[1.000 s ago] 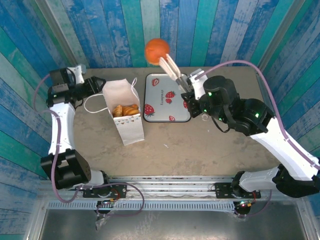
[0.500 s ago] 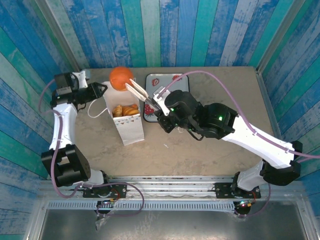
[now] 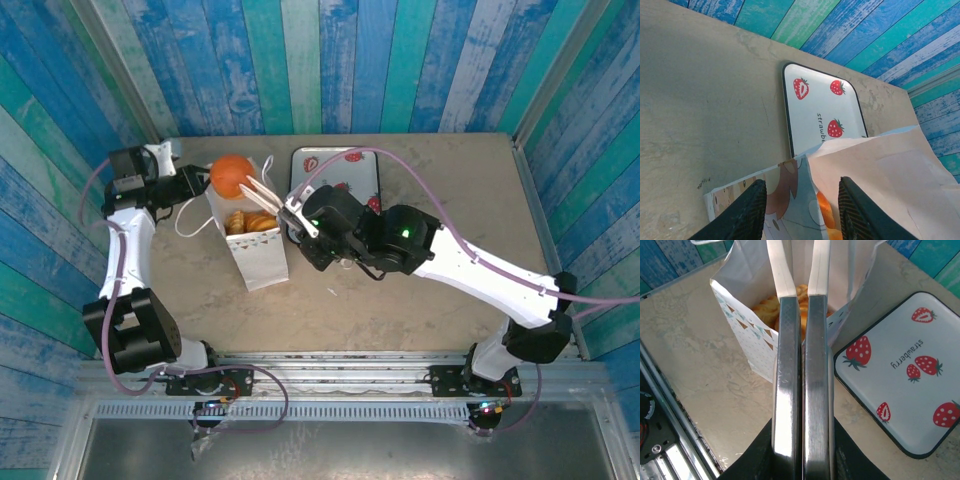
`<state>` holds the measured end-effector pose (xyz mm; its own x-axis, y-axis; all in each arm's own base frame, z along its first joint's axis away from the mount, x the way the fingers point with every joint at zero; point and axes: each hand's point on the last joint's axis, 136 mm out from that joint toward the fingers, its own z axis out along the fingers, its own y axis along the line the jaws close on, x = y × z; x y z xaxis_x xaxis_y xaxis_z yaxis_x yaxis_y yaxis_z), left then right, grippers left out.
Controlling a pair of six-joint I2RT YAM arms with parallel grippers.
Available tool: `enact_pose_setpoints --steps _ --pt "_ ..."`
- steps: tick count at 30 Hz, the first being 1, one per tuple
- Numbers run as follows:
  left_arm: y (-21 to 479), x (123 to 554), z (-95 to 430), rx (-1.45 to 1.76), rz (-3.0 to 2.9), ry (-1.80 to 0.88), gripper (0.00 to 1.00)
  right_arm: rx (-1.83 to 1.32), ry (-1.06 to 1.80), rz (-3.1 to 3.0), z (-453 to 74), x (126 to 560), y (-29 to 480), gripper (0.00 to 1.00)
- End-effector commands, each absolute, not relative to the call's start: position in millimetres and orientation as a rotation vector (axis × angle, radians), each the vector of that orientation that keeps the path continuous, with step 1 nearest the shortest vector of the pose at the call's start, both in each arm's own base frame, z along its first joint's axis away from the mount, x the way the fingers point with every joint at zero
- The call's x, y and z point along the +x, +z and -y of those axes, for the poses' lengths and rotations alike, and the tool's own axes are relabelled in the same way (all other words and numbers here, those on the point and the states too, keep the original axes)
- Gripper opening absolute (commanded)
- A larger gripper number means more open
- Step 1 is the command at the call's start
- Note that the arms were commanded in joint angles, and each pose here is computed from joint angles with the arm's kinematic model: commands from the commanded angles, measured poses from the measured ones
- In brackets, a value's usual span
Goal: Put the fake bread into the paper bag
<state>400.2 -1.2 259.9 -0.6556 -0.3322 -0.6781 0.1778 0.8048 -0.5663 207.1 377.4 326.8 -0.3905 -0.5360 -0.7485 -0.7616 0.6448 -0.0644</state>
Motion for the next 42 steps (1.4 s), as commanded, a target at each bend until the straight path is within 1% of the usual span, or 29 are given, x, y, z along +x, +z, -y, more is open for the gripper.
enact_pose_setpoints --steps 1,9,12,17,19,24,29,37,42 --pt "257 396 3 -0.11 -2.156 -0.788 0.42 -1.006 0.395 -2.088 -386 206 332 0.11" --pt "259 395 3 -0.105 -2.153 -0.787 0.42 -1.018 0.334 -2.162 -391 210 304 0.12" --pt "260 395 3 -0.103 -2.152 -0.788 0.42 -1.005 0.319 -2.172 -389 212 303 0.13" --pt "262 394 6 -0.097 -2.142 -0.81 0.39 -0.998 0.327 -2.173 -389 212 304 0.21" --pt "263 394 7 -0.098 -2.14 -0.818 0.38 -0.989 0.314 -2.175 -386 213 305 0.29" --pt "265 394 7 -0.093 -2.133 -0.822 0.38 -0.953 0.322 -2.189 -377 215 308 0.42" --pt "265 394 10 -0.091 -2.131 -0.854 0.36 -0.936 0.334 -2.181 -374 215 314 0.48" --pt "267 396 14 -0.081 -2.114 -0.906 0.33 -0.903 0.399 -2.13 -373 215 337 0.48" --pt "270 398 16 -0.072 -2.11 -0.922 0.31 -0.86 0.575 -2.063 -373 203 377 0.47"
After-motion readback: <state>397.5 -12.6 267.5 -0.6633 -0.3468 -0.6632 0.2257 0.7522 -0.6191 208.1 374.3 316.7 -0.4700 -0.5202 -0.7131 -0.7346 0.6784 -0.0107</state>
